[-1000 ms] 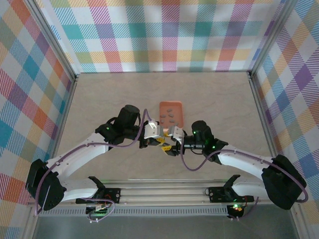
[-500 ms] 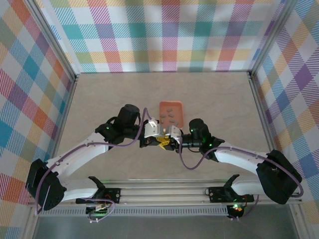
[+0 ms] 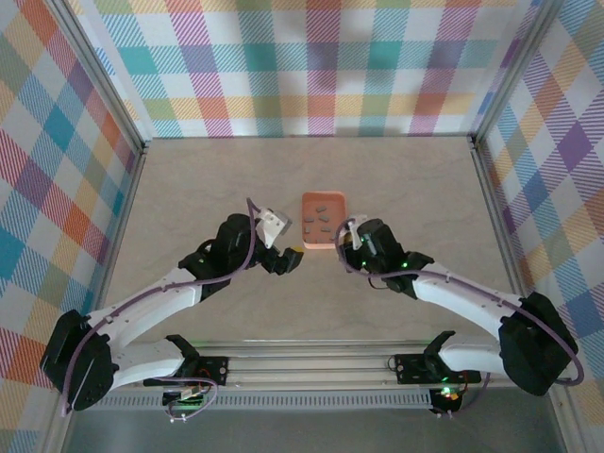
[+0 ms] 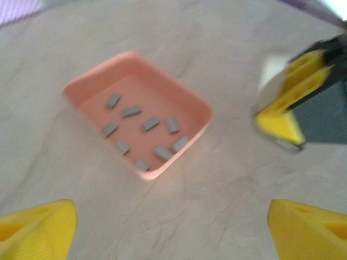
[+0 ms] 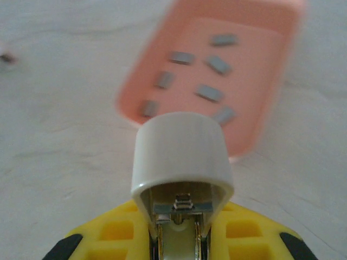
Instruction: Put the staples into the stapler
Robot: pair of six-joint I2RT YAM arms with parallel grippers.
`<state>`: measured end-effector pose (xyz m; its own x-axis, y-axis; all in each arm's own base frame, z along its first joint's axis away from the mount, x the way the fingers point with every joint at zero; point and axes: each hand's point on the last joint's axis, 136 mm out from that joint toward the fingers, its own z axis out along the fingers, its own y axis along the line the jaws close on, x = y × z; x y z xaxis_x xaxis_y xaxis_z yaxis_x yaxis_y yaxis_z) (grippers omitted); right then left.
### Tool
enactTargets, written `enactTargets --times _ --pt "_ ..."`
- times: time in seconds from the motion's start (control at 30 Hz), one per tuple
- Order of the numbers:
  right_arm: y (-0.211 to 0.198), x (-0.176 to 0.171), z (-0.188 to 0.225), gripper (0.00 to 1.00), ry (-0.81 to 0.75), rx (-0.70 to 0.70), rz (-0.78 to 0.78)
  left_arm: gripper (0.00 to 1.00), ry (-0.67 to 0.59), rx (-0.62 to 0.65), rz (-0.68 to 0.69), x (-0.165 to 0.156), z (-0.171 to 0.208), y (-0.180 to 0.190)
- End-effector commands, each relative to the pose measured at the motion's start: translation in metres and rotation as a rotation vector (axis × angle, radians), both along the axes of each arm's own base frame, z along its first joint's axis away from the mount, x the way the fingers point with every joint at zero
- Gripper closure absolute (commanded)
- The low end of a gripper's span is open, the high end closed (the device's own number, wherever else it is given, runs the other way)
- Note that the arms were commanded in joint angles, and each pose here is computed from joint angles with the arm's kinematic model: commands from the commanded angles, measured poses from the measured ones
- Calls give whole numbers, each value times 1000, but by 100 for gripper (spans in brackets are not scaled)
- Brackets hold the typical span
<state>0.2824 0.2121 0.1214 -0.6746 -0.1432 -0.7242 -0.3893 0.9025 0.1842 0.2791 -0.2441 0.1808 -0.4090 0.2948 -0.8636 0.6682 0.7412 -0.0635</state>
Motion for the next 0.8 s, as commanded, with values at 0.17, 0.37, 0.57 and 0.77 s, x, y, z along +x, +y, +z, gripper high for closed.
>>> enactTargets --times 0.17,0.37,0.57,0.77 --pt "-60 36 -34 86 203 -63 -359 4 115 -45 407 24 -29 48" --pt "-61 62 -58 86 312 -124 -401 3 144 -44 497 24 -33 63" --pt "-57 76 -73 86 351 -149 -440 2 181 -44 555 25 -36 75" --pt "-53 83 -81 85 362 -152 -446 1 198 -34 576 27 -37 81"
